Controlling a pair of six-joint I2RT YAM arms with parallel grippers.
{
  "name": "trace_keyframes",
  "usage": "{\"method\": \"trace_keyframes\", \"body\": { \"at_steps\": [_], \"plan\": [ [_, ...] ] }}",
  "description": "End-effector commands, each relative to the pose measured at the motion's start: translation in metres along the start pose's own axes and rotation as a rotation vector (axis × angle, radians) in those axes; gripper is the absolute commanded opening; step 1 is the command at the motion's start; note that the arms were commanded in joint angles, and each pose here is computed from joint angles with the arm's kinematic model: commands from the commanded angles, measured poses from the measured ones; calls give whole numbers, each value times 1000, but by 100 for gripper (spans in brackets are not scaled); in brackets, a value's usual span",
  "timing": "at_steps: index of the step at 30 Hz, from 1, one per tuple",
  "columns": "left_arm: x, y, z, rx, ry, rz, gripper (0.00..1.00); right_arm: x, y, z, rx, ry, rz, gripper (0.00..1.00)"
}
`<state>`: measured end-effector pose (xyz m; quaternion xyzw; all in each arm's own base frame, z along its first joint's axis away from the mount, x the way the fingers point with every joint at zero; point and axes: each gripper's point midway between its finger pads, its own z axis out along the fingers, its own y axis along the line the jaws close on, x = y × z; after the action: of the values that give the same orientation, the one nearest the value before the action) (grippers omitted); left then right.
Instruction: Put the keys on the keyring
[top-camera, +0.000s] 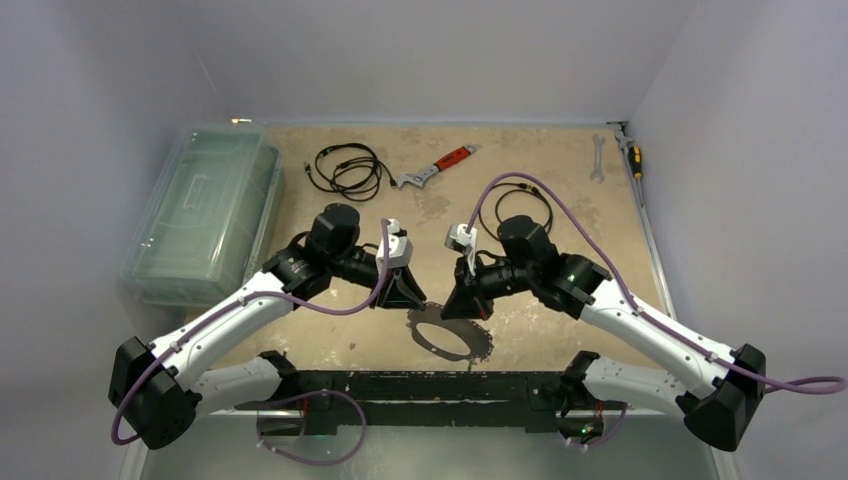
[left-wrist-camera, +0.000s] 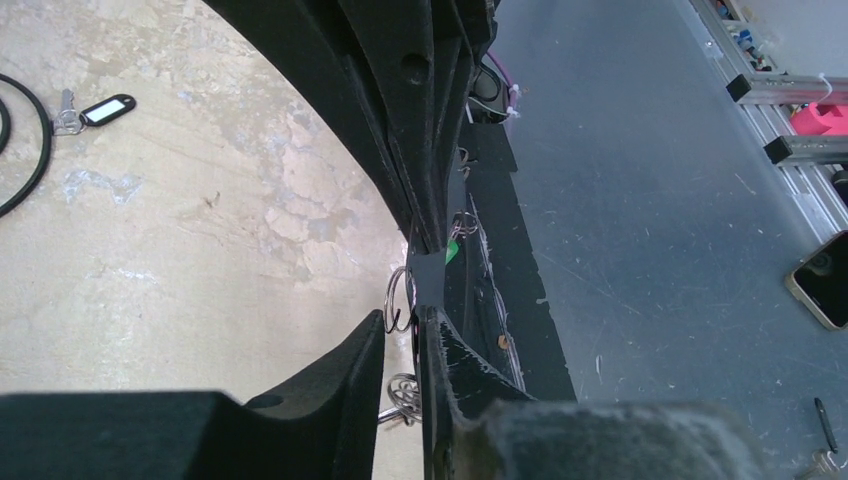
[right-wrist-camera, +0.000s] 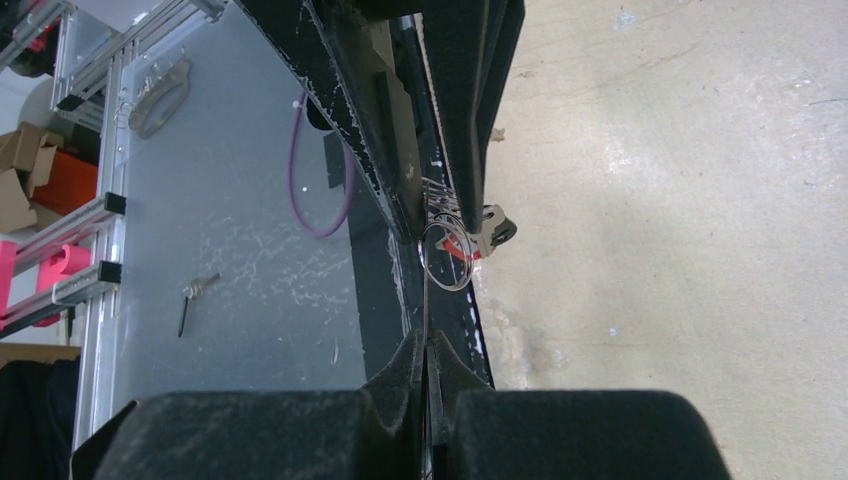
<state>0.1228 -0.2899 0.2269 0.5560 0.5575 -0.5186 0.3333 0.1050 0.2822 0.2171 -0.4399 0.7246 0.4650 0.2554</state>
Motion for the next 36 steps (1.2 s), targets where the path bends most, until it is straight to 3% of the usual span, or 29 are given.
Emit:
{"method": "trace_keyframes", "body": {
  "at_steps": [1, 4, 11, 19, 24, 36],
  "plan": [
    [-22, -3, 1, 34, -43, 108, 14, -18, 10, -5, -25, -44, -60, 0],
    [-20, -3, 2, 39, -41, 105, 7, -15, 8, -3, -19, -33, -54, 0],
    [-22, -1, 4, 35, -45, 96, 6, -9, 3, 0, -9, -15, -37, 0],
    [-18, 5, 8, 30, -45, 55, 19, -8, 0, 1, 6, -11, -33, 0],
    [-15, 4, 11, 46, -44, 34, 22, -8, -1, 1, 10, -9, -30, 0],
    [-13, 8, 10, 17, -15, 24, 10, -2, -8, 4, 32, 11, -13, 0]
  ]
}}
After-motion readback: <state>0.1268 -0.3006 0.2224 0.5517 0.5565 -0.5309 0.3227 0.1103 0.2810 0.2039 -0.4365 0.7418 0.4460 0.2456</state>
